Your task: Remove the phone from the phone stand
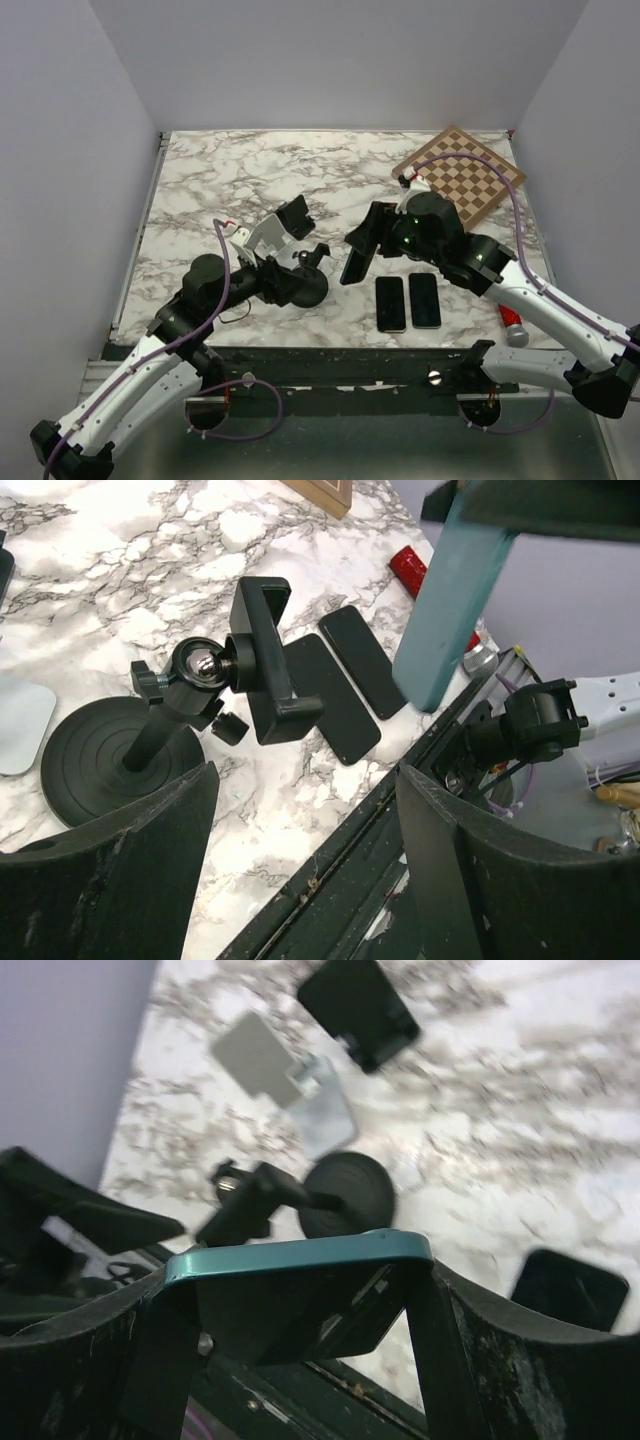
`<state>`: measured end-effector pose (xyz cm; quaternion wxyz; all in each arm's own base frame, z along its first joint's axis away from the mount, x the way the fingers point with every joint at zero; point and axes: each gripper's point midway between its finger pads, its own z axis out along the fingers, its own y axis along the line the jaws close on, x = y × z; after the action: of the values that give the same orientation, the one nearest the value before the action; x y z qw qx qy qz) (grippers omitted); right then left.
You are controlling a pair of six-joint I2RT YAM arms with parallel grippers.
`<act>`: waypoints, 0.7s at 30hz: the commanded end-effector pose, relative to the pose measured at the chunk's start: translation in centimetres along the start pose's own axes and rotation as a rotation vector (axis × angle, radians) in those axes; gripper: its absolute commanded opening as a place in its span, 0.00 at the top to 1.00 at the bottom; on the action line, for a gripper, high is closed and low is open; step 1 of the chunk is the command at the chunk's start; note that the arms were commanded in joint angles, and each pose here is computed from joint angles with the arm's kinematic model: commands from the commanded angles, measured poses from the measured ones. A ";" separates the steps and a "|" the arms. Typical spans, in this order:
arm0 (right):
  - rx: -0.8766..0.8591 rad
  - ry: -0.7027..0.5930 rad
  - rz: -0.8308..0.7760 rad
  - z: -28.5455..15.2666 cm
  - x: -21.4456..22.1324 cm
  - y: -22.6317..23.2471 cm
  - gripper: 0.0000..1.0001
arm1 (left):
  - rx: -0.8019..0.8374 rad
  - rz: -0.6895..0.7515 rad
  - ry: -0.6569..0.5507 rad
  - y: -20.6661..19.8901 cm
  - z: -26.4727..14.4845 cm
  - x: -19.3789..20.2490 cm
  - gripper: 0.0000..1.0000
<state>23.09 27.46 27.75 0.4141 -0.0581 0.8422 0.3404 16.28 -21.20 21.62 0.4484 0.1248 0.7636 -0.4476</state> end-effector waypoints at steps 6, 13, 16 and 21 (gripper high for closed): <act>0.278 0.246 0.131 2.9 9.7 -7.6 0.99 | 0.007 0.052 -0.030 -1.5 0.1 -2.7 0.20; 0.420 0.343 0.116 4.5 13.8 -11.4 0.99 | -0.172 0.215 -0.102 -0.9 -3.0 -7.4 0.17; 0.384 0.412 0.097 6.0 15.5 -11.3 0.99 | -0.231 0.278 -0.190 -1.0 -4.1 -10.5 0.17; 0.417 0.444 0.081 7.7 16.7 -12.2 0.99 | -0.311 0.341 -0.366 -1.2 -5.5 -15.4 0.17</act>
<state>21.03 24.75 6.07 0.2037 -0.0069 0.9686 0.1423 19.19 -16.79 33.51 0.6018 0.1234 0.7164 -0.3306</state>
